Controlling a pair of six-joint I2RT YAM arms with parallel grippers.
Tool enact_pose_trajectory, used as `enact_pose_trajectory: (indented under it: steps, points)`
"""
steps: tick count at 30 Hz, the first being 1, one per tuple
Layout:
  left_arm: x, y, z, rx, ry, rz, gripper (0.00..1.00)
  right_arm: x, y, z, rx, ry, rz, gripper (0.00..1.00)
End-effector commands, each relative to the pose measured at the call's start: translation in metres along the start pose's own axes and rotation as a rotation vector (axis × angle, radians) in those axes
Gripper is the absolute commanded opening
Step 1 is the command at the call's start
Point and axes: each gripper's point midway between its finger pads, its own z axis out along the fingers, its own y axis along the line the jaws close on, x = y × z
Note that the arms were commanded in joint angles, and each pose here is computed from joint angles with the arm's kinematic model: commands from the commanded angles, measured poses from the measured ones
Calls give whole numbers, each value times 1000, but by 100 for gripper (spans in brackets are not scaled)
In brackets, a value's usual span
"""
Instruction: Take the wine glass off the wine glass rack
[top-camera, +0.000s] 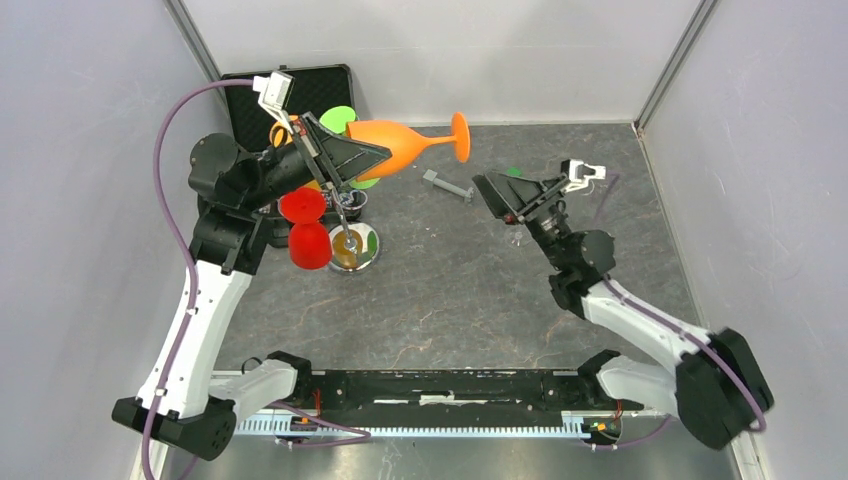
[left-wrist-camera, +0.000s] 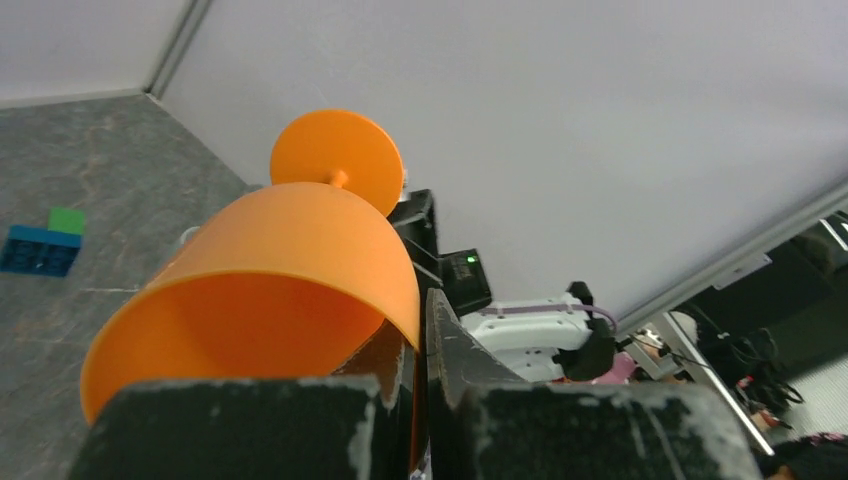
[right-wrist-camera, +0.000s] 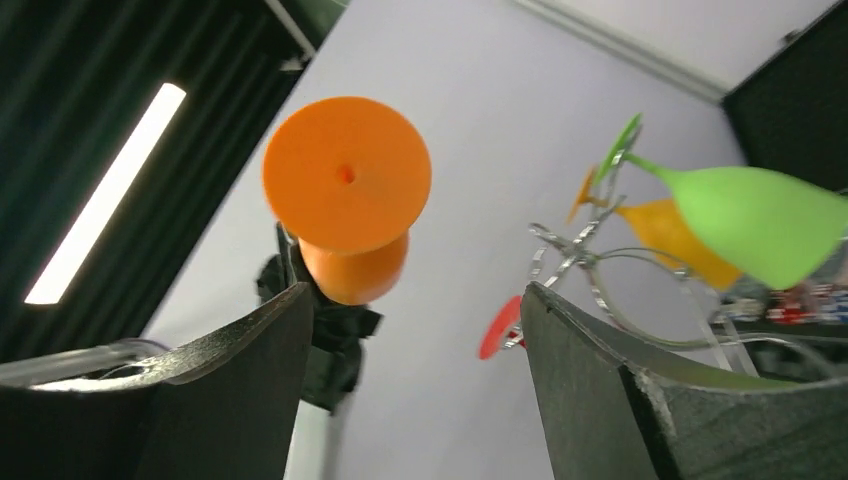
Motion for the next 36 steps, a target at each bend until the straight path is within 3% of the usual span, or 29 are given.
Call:
enact_pose_trajectory:
  steps: [1, 6, 12, 19, 27, 36]
  points:
    - [0, 6, -7, -120, -5, 101, 2, -5, -27, -31, 167, 25, -324, 80]
    - [23, 32, 4, -268, 61, 102, 2, -21, -61, -67, 450, 77, -625, 78]
    - [58, 59, 32, -454, 178, 169, 2, -67, -56, -119, 732, 9, -895, 77]
    - [110, 103, 55, -694, 398, 269, 2, -87, -44, -157, 848, -44, -986, 77]
    - [183, 159, 90, -812, 659, 335, 2, -93, -44, -169, 915, -24, -1036, 77]
    - [246, 218, 128, -816, 829, 340, 2, -112, -32, -188, 989, -112, -1086, 78]
